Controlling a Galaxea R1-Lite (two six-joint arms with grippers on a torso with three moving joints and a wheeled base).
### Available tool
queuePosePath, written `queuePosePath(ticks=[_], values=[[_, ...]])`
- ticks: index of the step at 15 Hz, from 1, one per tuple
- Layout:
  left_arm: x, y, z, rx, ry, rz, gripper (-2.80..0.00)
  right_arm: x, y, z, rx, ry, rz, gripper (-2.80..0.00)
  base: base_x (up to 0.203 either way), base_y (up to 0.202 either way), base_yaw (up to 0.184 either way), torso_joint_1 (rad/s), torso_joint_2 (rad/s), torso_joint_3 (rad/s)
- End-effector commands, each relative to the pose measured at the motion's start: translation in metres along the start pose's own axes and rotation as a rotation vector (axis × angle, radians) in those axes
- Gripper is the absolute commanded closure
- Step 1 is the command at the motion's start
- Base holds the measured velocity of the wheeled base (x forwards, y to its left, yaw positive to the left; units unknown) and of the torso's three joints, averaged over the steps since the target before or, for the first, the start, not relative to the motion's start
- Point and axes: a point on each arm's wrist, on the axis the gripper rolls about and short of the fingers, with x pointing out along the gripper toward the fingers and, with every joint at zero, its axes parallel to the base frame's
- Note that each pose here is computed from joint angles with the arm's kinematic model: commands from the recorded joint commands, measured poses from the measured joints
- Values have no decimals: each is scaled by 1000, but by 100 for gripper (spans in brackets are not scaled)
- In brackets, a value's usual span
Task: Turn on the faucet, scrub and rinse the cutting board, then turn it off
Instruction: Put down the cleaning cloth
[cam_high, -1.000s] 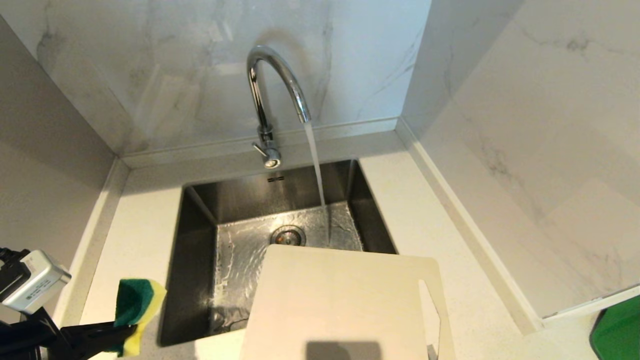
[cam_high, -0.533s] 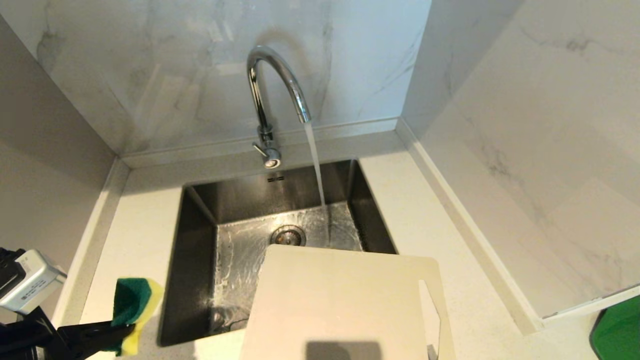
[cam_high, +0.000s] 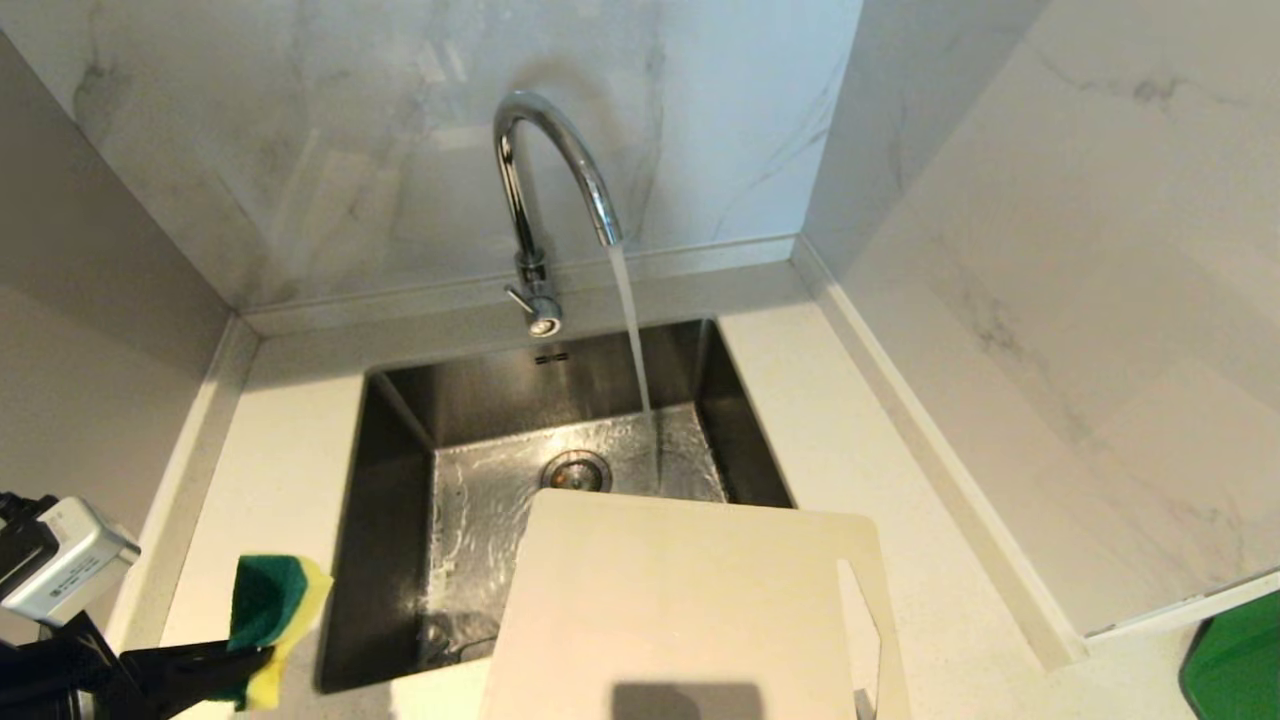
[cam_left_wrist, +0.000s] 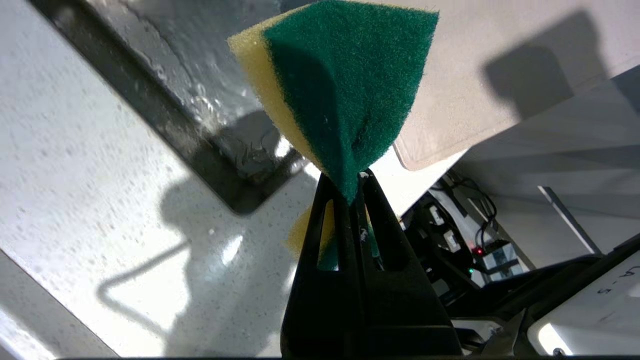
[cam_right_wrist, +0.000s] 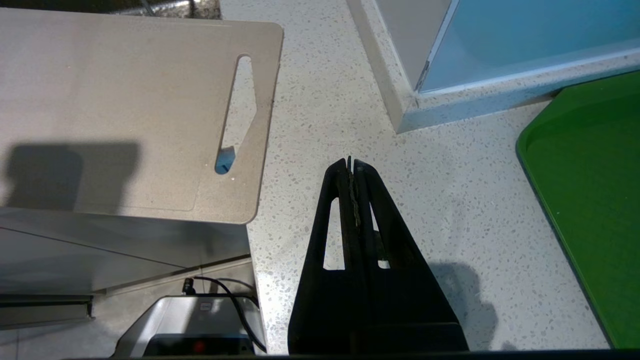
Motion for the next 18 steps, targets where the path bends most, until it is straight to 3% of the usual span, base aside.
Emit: queuePosePath(ticks=[1,5,9,12,16,18], values=[[-1,0,11,29,-26,1,0,0,0,0,0,1,0,0,0,0,0,0,0,0],[-2,-5,15,52,-8,-22,0,0,0,0,0,1,1,0,0,0,0,0,0,0],[-10,-13,38,92,4,-42,0,0,0,0,0,2,0,0,0,0,0,0,0,0],[-6,-21,53,127,15,37,0,0,0,0,0,1,1,0,0,0,0,0,0,0],[0,-22,55,111,29,34,0,0,0,0,0,2,0,0,0,0,0,0,0,0],[12,-24,48,31,87,40,0,0,0,0,0,1,1,0,0,0,0,0,0,0]])
